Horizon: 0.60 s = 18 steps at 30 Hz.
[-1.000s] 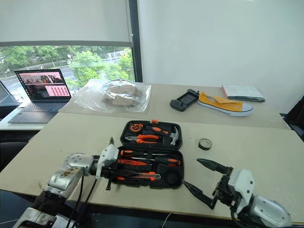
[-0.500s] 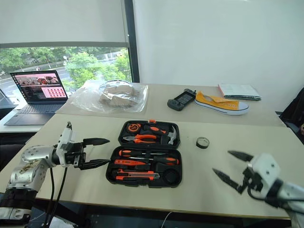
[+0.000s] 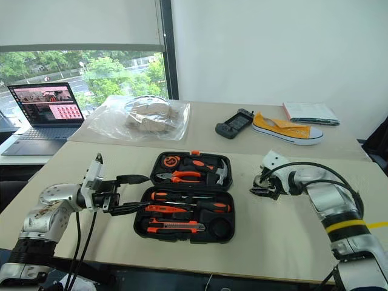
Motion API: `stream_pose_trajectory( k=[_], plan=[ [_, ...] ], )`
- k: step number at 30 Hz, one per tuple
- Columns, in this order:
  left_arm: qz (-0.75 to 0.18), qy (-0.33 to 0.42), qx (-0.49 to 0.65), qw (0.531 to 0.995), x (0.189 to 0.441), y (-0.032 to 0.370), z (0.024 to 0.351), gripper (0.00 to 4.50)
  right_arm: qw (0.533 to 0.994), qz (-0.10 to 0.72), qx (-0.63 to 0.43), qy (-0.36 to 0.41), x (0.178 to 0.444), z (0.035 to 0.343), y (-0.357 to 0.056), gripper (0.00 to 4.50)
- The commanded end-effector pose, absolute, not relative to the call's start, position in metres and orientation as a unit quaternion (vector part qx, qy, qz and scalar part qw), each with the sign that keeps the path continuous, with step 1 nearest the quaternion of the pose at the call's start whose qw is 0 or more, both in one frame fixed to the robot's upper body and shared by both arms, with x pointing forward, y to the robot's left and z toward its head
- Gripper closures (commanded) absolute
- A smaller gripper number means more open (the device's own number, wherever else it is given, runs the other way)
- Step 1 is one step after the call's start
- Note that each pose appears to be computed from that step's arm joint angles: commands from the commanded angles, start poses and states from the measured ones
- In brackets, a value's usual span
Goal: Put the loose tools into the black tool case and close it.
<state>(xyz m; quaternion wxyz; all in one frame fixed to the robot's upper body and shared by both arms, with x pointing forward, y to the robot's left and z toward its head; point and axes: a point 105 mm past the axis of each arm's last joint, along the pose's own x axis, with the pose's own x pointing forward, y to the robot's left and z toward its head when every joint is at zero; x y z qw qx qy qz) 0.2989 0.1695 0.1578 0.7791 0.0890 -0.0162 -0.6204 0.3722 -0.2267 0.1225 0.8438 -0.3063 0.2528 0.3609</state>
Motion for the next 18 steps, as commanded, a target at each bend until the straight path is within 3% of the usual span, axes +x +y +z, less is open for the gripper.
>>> stream_pose_trajectory(
  k=[1,8,11,13,18],
  plan=[
    [-0.621,-0.031,0.109,0.775,0.297,0.169,0.167,0.0,0.839,0.362,-0.313,0.26,0.377,0.128,-0.228,2.1],
    [-0.628,-0.032,0.118,0.768,0.293,0.167,0.165,0.0,0.835,0.393,-0.322,0.21,0.381,0.145,-0.216,4.38],
    [-0.633,-0.029,0.124,0.764,0.29,0.168,0.163,0.0,0.825,0.456,-0.308,0.127,0.373,0.172,-0.192,4.38],
    [-0.636,-0.022,0.13,0.76,0.287,0.17,0.16,0.0,0.801,0.517,-0.285,0.097,0.354,0.187,-0.171,4.38],
    [-0.639,-0.014,0.133,0.757,0.283,0.172,0.155,0.0,0.725,0.638,-0.21,0.154,0.286,0.188,-0.124,4.38]
  ],
)
